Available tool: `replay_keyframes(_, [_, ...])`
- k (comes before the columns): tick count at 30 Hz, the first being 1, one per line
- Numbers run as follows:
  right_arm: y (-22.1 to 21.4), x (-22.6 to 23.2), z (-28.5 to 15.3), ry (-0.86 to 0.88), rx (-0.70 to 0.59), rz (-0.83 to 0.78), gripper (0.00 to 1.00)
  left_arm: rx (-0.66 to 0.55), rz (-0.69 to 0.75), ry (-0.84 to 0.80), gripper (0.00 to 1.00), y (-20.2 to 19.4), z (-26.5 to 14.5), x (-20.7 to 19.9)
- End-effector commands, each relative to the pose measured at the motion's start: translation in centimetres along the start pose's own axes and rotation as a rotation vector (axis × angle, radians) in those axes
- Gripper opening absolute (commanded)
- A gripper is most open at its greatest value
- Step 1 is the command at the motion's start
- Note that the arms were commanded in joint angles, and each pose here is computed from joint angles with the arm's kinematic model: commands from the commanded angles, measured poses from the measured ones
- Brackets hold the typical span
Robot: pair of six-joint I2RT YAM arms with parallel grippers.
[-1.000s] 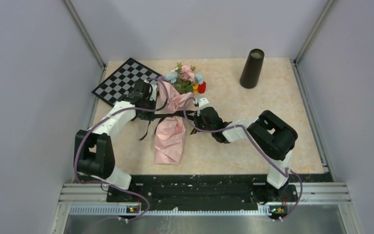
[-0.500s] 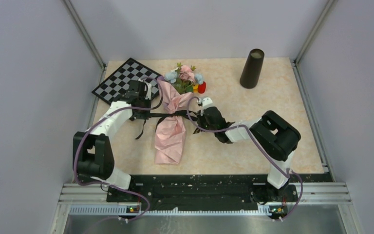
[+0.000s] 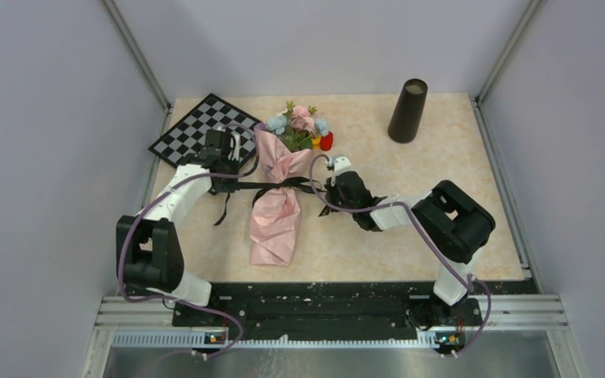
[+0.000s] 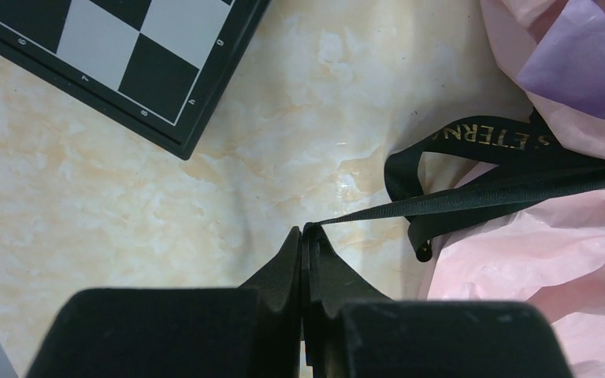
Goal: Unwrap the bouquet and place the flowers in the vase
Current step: Untie the ribbon from the wrapping paper.
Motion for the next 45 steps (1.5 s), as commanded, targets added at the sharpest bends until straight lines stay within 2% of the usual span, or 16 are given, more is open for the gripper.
replay_keyframes(1, [1.8, -0.3, -1.0, -0.012, -0.049, 0.027, 0.00, -0.051, -0.028, 0.054, 0.00, 0.4, -1.2, 1.0])
replay_keyframes(45, [4.7, -6.6, -5.1, -0.205, -0.105, 0.149, 0.00, -0.111, -0.177, 0.185, 0.00, -0.4, -3.4, 6.2])
Point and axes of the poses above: each gripper's point midway between its finger pads, its own z axis out along the fingers, its own x axis along the line the jaws close on, y = z × x, the point moved 8 cm from there along -z, back along the fingers, and after that the axes turned 11 degrees about z, right-handed, at the moved point
